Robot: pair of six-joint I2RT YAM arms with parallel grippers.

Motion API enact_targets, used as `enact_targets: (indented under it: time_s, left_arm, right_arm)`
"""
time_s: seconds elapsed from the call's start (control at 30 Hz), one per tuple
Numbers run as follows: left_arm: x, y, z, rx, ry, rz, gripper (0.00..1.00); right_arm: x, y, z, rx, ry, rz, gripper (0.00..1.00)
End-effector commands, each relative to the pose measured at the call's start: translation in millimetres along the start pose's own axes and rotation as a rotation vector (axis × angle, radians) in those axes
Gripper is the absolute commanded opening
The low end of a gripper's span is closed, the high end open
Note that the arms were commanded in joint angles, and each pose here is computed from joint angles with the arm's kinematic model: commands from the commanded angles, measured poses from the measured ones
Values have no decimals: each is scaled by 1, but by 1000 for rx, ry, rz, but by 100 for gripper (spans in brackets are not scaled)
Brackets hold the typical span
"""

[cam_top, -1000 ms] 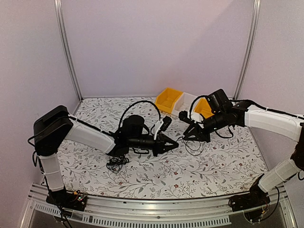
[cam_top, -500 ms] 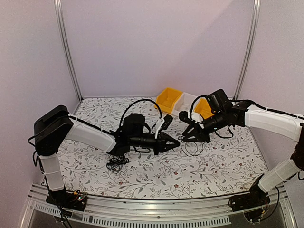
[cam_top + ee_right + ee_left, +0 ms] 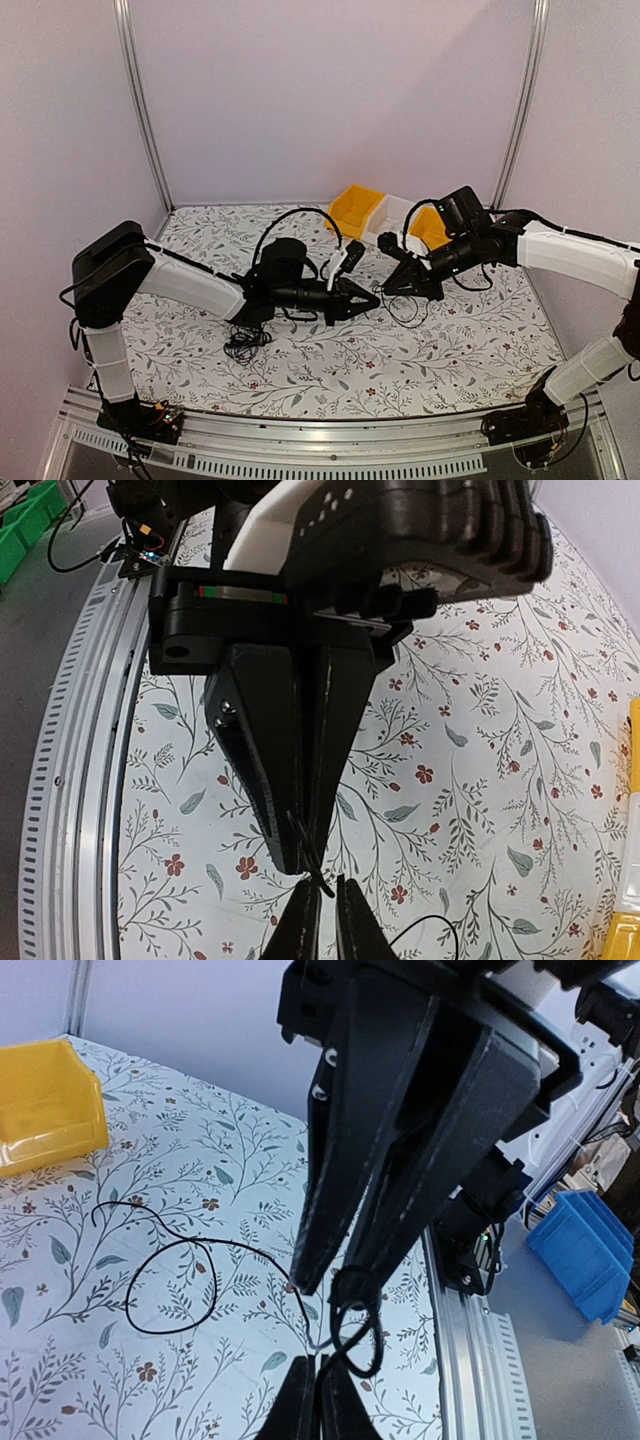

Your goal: Untangle the cables

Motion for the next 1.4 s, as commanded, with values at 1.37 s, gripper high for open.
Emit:
enact_targets:
  time_s: [1.37]
  left_arm:
    - [0, -7, -6, -49, 7, -1, 0]
  right_arm:
    - [-16, 7, 4, 55, 16, -14, 20]
Point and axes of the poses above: each gripper's point midway between its finger pads, its own z axis back along the fingers, its own y axis along the line the jaws close on, x = y × z, the point moved 7 cm from there along z, back along the fingers, and after that the axes turned 15 degrees about z, right-handed, at the moved point
